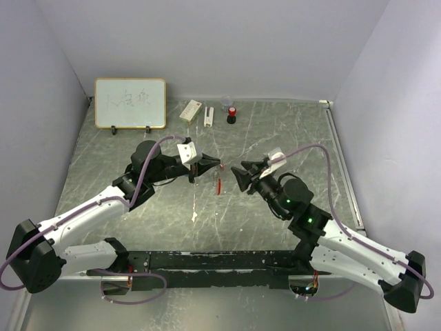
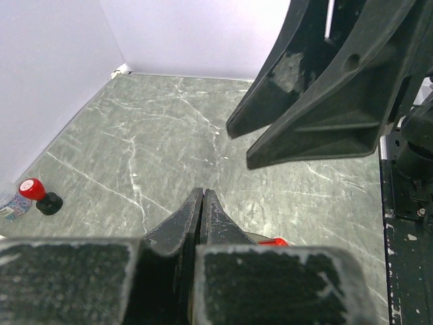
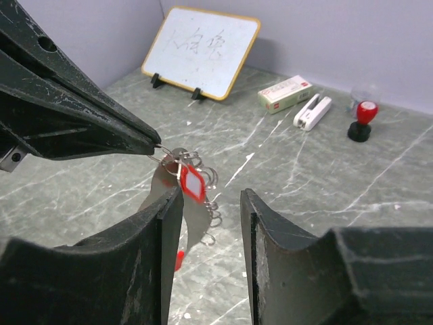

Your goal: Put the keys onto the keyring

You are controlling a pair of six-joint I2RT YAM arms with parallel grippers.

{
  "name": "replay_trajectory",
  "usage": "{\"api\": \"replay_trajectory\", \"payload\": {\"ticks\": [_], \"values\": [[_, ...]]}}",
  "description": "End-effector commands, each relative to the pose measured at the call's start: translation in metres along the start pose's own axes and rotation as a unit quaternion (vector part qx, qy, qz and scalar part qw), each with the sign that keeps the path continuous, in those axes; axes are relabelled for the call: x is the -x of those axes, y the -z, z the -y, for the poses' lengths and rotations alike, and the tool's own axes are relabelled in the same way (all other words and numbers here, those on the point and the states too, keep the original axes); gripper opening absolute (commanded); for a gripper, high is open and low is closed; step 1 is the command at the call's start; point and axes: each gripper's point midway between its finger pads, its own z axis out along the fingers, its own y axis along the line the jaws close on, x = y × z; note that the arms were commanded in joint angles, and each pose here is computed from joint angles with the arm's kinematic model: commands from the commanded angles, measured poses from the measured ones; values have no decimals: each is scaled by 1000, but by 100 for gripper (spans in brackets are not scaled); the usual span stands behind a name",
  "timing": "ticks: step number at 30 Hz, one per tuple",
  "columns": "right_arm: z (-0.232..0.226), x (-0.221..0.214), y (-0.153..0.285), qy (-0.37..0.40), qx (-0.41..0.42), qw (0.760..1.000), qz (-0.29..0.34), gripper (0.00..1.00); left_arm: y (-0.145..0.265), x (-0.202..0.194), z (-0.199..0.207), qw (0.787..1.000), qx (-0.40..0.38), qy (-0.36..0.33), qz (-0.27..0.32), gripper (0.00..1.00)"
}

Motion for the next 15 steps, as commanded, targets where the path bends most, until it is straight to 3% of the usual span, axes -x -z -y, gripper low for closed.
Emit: {"api": "replay_trajectory", "payload": {"ticks": [1, 4, 8, 15], "values": [[11, 6, 13, 27, -11, 999, 24, 40, -1, 35, -2, 998, -5, -35, 49, 7], [12, 7, 19, 41, -5, 998, 38, 45, -4, 34, 1, 998, -19, -38, 46, 7], [11, 5, 19, 66, 3, 997, 34, 62, -7, 35, 10, 997, -52, -41, 49, 7], [-2, 5, 21, 107, 49, 992, 49, 63, -6, 36, 29, 990, -116, -43, 61, 7]]}}
